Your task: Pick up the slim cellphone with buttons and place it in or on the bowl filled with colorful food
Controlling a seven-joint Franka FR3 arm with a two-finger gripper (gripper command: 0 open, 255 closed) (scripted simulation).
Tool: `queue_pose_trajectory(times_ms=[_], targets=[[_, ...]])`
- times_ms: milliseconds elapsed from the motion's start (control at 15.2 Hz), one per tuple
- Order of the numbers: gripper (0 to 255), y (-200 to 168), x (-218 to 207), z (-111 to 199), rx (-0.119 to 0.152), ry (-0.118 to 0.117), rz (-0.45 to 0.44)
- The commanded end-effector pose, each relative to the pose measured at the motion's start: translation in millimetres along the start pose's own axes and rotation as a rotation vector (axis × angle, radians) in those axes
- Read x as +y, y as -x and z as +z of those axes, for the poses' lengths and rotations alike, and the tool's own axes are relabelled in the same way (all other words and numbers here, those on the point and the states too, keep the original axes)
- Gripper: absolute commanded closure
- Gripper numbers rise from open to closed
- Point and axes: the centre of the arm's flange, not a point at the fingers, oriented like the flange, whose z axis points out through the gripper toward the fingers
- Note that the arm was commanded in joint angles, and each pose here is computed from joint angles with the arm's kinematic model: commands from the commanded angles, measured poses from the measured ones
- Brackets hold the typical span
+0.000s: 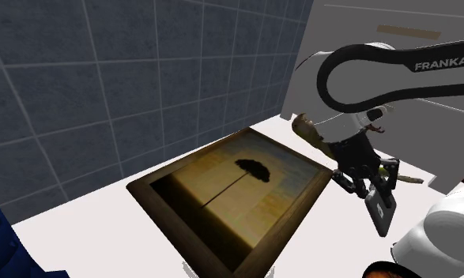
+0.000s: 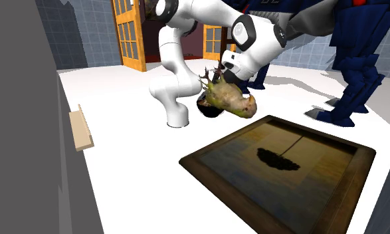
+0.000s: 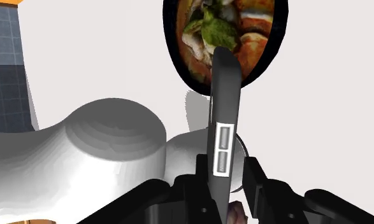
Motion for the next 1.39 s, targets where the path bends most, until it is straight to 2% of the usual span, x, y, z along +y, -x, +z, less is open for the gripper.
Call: queue_pose_trajectory(times_ms=[0, 264, 1056, 1320], targets=[[255, 0, 9, -7, 0.000, -0.001, 0.000], [255, 0, 22, -20, 0.000, -0.001, 0.000], [255, 109, 112, 60, 0.000, -0.001, 0.000], [255, 110, 97, 74, 0.000, -0.001, 0.000]])
